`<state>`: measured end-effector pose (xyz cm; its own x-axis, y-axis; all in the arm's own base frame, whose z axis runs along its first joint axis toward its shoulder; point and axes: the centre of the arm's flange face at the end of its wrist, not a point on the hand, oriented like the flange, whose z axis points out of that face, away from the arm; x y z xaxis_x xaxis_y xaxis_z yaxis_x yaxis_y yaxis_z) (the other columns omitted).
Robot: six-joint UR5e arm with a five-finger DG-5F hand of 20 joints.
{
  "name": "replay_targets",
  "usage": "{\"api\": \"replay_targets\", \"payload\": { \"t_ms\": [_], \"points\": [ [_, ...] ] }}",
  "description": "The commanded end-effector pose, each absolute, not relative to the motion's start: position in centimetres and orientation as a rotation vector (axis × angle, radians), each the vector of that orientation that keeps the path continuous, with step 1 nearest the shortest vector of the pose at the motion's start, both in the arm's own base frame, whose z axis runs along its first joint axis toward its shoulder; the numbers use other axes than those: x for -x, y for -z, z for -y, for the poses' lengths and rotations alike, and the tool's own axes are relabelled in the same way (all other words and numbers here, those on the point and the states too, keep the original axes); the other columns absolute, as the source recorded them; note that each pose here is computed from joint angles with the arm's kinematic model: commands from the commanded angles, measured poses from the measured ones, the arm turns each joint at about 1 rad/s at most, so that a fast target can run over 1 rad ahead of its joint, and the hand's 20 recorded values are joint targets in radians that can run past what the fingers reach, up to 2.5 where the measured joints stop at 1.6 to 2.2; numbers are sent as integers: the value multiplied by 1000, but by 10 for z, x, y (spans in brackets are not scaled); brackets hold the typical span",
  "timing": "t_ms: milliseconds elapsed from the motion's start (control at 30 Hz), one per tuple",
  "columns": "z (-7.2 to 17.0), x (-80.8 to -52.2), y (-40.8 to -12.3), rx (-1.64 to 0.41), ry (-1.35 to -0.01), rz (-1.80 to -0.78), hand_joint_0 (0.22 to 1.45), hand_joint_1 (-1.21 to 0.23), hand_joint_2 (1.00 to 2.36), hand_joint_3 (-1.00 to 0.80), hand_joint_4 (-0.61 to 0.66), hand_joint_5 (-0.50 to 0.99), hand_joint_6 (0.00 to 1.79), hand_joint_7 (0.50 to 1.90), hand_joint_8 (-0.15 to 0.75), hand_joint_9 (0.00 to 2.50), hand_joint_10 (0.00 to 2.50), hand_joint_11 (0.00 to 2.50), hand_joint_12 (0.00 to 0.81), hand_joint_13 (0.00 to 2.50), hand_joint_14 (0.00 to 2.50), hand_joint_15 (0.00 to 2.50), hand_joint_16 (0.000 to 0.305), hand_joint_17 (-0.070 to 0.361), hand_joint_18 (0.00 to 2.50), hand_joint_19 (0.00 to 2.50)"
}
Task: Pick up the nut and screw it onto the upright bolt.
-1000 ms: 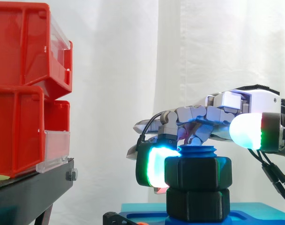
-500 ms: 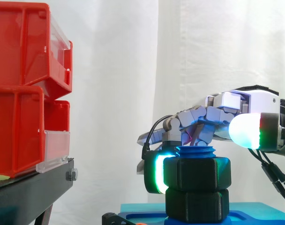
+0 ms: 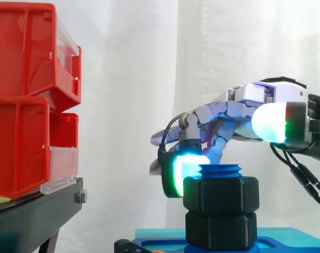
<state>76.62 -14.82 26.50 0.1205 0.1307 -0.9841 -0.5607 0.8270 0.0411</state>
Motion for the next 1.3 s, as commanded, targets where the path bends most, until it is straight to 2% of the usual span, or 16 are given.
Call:
{"api": "replay_targets", "payload": {
  "t_ms": [0,33,167,333,533,567,700,967,1133,1167,1200,1267],
  "points": [
    [148,-768,-270,386,-520,-1362,503,-31,1000,-500,246,-69,504,943,253,995,0,0,280,585,0,0,34,76,320,68],
    [148,-768,-271,387,-519,-1359,501,-29,1000,-500,232,-81,504,857,246,967,0,0,285,557,0,0,34,77,303,64],
    [146,-769,-272,390,-521,-1357,495,-19,1000,-500,211,-106,502,707,229,864,0,0,289,481,0,0,35,79,216,23],
    [142,-771,-273,392,-520,-1348,490,9,1000,-500,197,-128,501,641,207,663,0,0,316,273,0,0,36,82,0,0],
    [129,-774,-269,379,-512,-1351,484,70,1000,-500,171,-152,501,612,197,415,0,0,340,24,0,0,42,94,0,0],
    [126,-773,-264,367,-510,-1360,483,102,1000,-500,170,-155,501,628,193,339,0,0,350,0,0,0,43,96,0,0],
    [120,-773,-257,354,-507,-1368,484,116,1000,-500,165,-134,501,650,189,304,0,0,353,0,0,0,43,97,0,0],
    [110,-773,-253,355,-516,-1367,487,108,1000,-500,187,-97,503,766,196,317,0,0,350,0,0,0,44,98,0,0],
    [110,-773,-253,355,-516,-1367,490,85,1000,-500,215,-70,504,934,211,356,0,0,350,21,0,0,43,97,0,0],
    [110,-773,-253,356,-515,-1370,490,84,1000,-500,220,-65,505,1007,217,367,0,0,351,30,0,0,43,97,0,0],
    [110,-773,-252,355,-516,-1373,491,82,1000,-500,210,-64,505,1014,220,374,0,0,351,35,0,0,43,97,0,0],
    [108,-772,-252,355,-518,-1380,494,77,1000,-500,186,-55,505,1114,227,404,0,0,352,47,0,0,43,96,0,0]
  ]
}}
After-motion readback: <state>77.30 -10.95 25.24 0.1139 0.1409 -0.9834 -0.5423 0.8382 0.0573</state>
